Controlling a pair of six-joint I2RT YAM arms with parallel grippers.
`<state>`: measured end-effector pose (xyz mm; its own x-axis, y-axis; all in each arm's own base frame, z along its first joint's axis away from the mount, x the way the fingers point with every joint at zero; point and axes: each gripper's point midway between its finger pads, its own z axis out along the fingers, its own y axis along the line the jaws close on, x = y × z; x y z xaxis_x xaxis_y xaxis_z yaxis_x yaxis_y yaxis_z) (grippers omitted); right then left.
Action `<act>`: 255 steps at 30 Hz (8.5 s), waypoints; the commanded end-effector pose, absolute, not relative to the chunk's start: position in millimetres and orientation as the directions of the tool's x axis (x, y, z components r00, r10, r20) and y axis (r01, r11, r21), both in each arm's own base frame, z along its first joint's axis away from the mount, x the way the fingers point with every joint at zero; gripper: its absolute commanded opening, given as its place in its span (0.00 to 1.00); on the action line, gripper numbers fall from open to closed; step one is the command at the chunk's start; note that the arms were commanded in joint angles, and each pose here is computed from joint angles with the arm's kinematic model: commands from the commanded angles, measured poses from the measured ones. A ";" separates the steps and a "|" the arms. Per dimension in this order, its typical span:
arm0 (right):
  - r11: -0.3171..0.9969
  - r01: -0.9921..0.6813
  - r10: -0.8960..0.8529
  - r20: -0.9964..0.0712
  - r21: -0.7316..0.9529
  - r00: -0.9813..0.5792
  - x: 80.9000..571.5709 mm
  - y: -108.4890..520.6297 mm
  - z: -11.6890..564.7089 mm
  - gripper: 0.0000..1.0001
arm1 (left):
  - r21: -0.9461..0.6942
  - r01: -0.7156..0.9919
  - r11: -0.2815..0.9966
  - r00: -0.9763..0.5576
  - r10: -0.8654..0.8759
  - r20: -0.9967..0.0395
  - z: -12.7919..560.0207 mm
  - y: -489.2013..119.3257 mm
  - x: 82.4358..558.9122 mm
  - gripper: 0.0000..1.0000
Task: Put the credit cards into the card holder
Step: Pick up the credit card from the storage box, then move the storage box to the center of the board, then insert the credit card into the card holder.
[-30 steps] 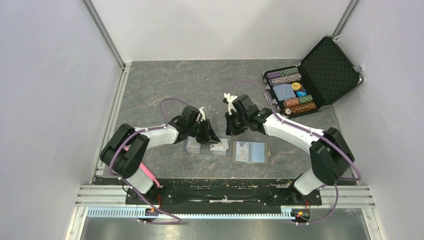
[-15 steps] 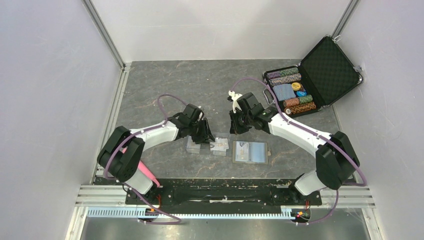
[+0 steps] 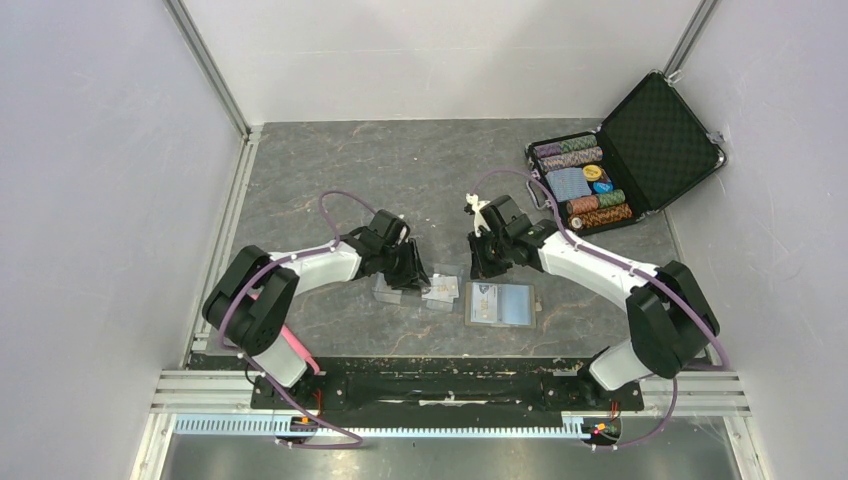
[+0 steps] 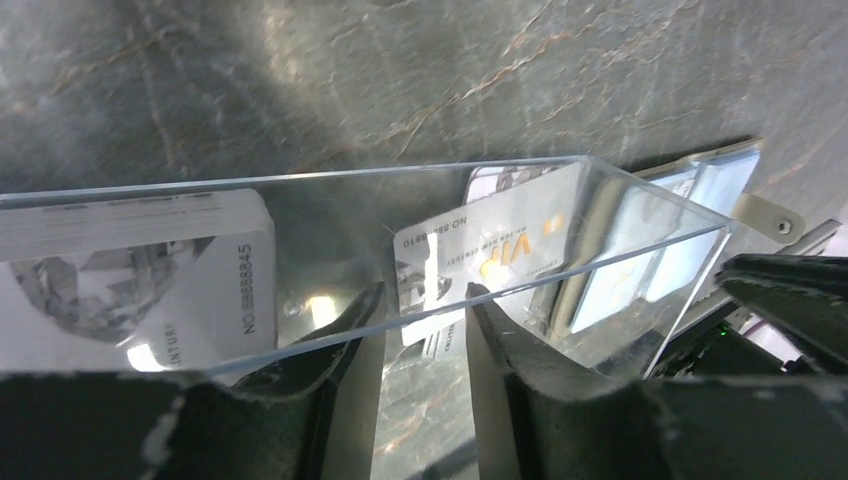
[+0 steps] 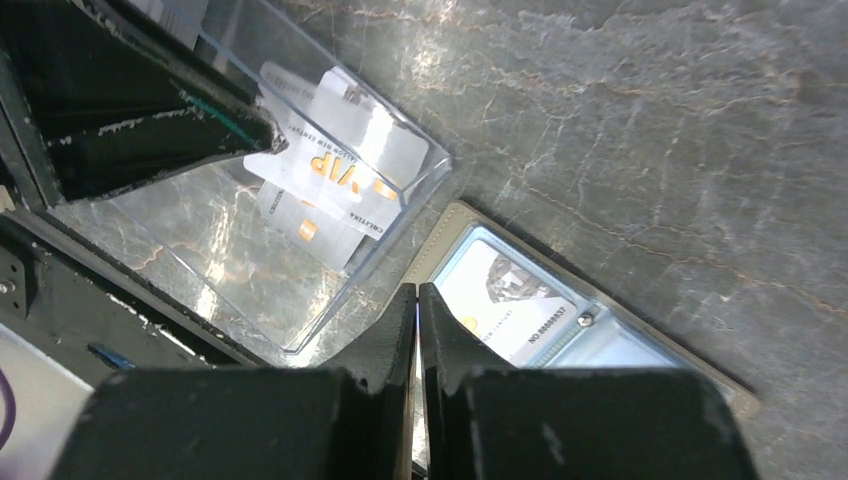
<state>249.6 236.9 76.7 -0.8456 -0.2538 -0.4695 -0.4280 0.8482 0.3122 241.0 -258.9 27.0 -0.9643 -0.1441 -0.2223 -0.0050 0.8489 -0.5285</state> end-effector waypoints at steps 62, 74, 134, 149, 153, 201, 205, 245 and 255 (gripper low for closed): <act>0.414 -0.782 -0.310 -0.735 0.467 -0.603 226.7 290.7 196.7 0.87 | -0.611 0.536 0.582 -0.817 0.176 -0.549 196.3 -278.2 183.7 0.06; 0.114 -0.806 -0.336 -0.741 0.581 -0.582 182.2 305.1 202.5 0.47 | -0.645 0.619 0.448 -0.775 0.213 -0.596 231.0 -290.9 172.3 0.11; 0.619 -0.366 -0.131 -0.368 0.695 -0.921 228.5 235.4 99.8 0.66 | -0.552 0.313 0.773 -0.770 -0.134 -0.623 210.8 -231.7 238.0 0.02; 0.518 -0.459 -0.301 -0.349 0.722 -0.888 224.0 342.0 85.4 0.63 | -0.541 0.325 0.776 -0.777 -0.107 -0.620 211.7 -220.9 220.1 0.02; 0.461 -0.502 -0.324 -0.388 0.732 -0.863 224.8 363.5 93.7 0.65 | -0.548 0.319 0.773 -0.786 -0.106 -0.609 207.1 -220.0 216.0 0.02; 0.851 -0.052 0.063 -0.200 0.522 -0.978 184.7 120.2 16.0 0.41 | -0.711 0.314 0.630 -0.938 0.093 -0.333 81.0 -394.6 193.0 0.02; 0.846 -0.049 0.064 -0.193 0.531 -0.979 180.2 121.1 12.8 0.38 | -0.714 0.301 0.632 -0.942 0.079 -0.327 77.1 -387.8 197.3 0.02; 0.854 -0.054 0.042 -0.173 0.517 -0.984 171.4 117.8 5.6 0.14 | -0.783 0.201 0.589 -0.969 0.004 -0.246 67.9 -386.2 215.9 0.02; 0.855 -0.054 0.039 -0.168 0.516 -0.985 170.2 117.4 4.4 0.11 | -0.784 0.201 0.587 -0.962 -0.034 -0.272 83.0 -380.7 223.0 0.02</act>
